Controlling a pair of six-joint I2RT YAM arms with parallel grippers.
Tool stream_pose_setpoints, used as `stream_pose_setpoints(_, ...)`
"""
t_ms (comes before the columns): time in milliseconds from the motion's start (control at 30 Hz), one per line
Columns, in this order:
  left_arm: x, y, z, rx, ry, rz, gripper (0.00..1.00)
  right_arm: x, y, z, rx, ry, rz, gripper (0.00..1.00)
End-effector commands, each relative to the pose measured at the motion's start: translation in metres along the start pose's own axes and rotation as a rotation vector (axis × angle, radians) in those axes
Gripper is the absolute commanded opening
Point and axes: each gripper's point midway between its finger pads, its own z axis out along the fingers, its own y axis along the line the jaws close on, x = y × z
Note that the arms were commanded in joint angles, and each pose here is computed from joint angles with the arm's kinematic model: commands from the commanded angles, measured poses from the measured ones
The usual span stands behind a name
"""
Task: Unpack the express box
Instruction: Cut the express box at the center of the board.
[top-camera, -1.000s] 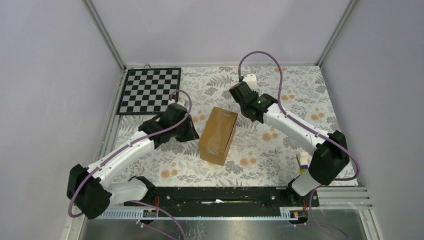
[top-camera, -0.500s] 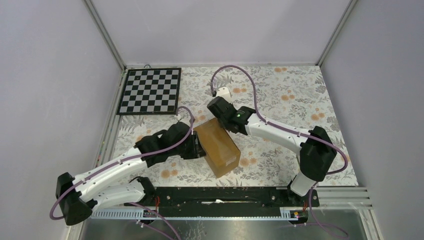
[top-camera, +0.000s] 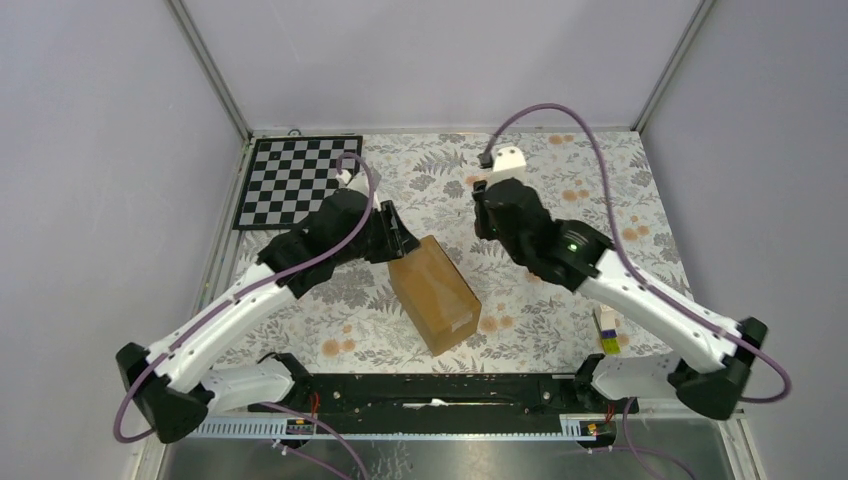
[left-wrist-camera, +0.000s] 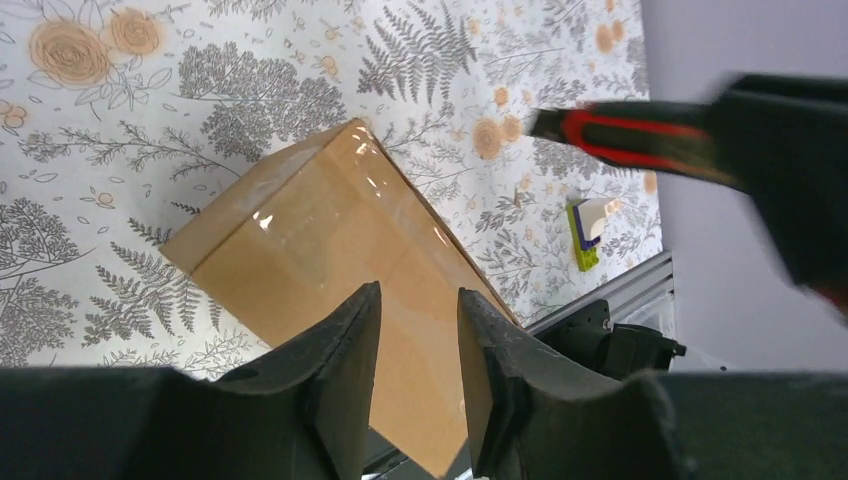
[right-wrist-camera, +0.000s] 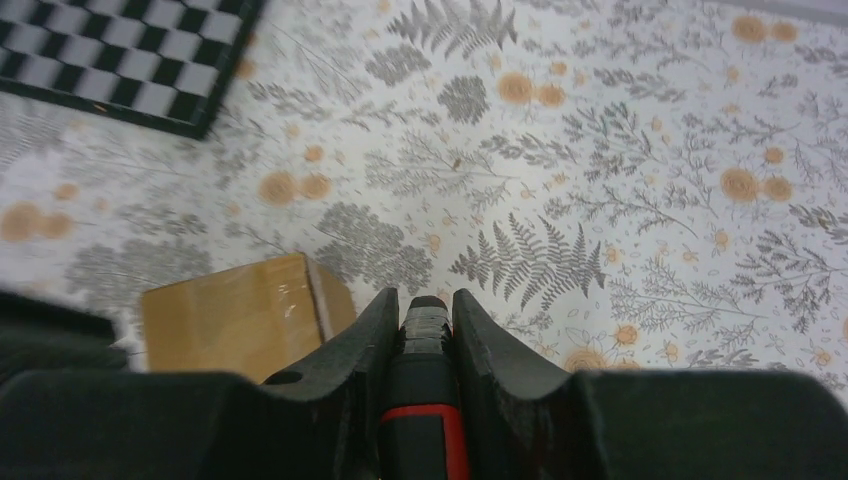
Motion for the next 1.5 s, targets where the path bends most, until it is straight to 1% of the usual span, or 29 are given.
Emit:
stream_pose_setpoints(0,-0.010,-0.011,0.026,0.102,0.020,-0.024,0.38,-0.026,0.011,-0.040,-0.113,-0.100,0.031,0.00)
stream_pose_setpoints(133,-0.009,-0.017,0.042,0.207,0.040,-0.087,0.37,-0.029,0.027,-0.060,-0.176,-0.126,0.037,0.00)
stream_pose_setpoints(300,-0.001,-0.010,0.048,0.196,0.058,-0.103,0.38,-0.023,0.039,-0.072,-0.207,-0.129,0.024,0.00)
stream_pose_setpoints(633,0.006,0.004,0.051,0.146,0.066,-0.118,0.38,-0.002,0.051,-0.067,-0.235,-0.088,0.012,0.00)
stream_pose_setpoints(833,0.009,0.005,0.053,0.145,0.075,-0.118,0.38,0.009,0.053,-0.064,-0.243,-0.066,0.005,0.00)
stream_pose_setpoints(1467,0.011,0.006,0.054,0.140,0.085,-0.115,0.38,0.021,0.057,-0.056,-0.248,-0.048,-0.007,0.00)
